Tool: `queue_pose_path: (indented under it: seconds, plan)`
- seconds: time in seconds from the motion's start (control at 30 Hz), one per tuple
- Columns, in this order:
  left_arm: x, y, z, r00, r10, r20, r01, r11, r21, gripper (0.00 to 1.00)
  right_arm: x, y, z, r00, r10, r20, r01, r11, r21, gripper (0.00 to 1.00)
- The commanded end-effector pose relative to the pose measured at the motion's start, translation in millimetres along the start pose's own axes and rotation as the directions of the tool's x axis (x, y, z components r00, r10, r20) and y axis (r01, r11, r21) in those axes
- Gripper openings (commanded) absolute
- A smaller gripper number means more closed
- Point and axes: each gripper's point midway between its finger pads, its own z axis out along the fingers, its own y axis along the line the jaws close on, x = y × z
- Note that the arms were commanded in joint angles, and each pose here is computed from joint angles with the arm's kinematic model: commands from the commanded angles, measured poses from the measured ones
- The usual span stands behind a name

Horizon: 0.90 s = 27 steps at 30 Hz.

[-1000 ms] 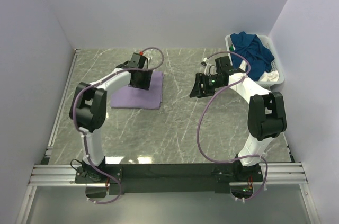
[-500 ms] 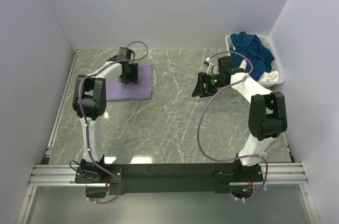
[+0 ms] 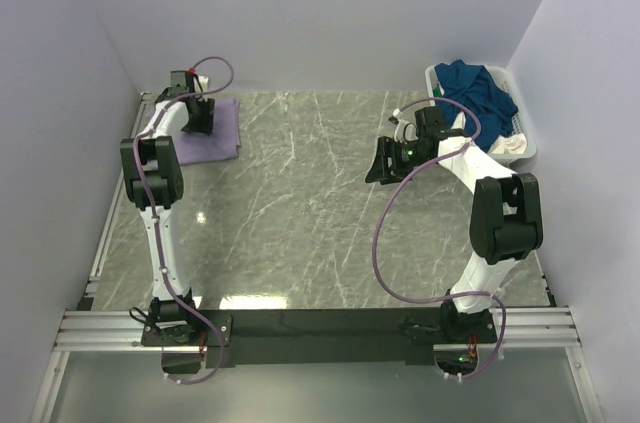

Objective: Fold and stack the t-shirts
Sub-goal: Neatly place the folded tshirt to the corner

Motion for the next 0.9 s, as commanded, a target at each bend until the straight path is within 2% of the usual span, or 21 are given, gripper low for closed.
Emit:
queue_pose_path:
  seconds: [0.0,0.2,0.3,0.5,0.6,0.67,0.87]
  plan:
    - [39.5,28.9,27.1,0.985,0.111,-0.133,-0.113,0.994,-0.004,0.63,-14.6,2.0,-6.5,0.999,-0.028,0.029,0.028,1.000,-0.003,0.66]
    - [22.8,34.9,30.2,0.972,0.221,-0.076,-0.221,0.975,0.005,0.64,-15.1,0.8,-6.0,0.999,-0.026,0.028,0.026,1.000,-0.006,0.66]
    - [5.9,41.1,13.9,0.968,0.248,-0.039,-0.248,0.969,-0.011,0.66,-15.8,2.8,-8.4,0.999,-0.031,0.033,0.031,0.999,-0.006,0.66]
    - [-57.0,33.6,-81.4,0.965,0.212,0.151,-0.219,0.975,0.028,0.74,-16.4,10.8,-17.2,0.997,-0.058,0.050,0.058,0.998,-0.014,0.66]
    - [-51.1,22.6,-119.0,0.973,0.170,0.155,-0.184,0.979,0.082,0.75,-17.6,15.7,-21.5,0.996,-0.068,0.062,0.069,0.997,-0.018,0.66]
    - [-25.1,16.2,-132.3,0.982,0.157,0.106,-0.168,0.980,0.109,0.75,-18.4,17.8,-24.6,0.995,-0.071,0.069,0.073,0.997,-0.019,0.66]
    - [51.8,17.4,-136.0,0.991,0.131,-0.007,-0.128,0.976,0.174,0.75,-20.2,22.0,-28.5,0.995,-0.070,0.071,0.072,0.997,-0.024,0.66]
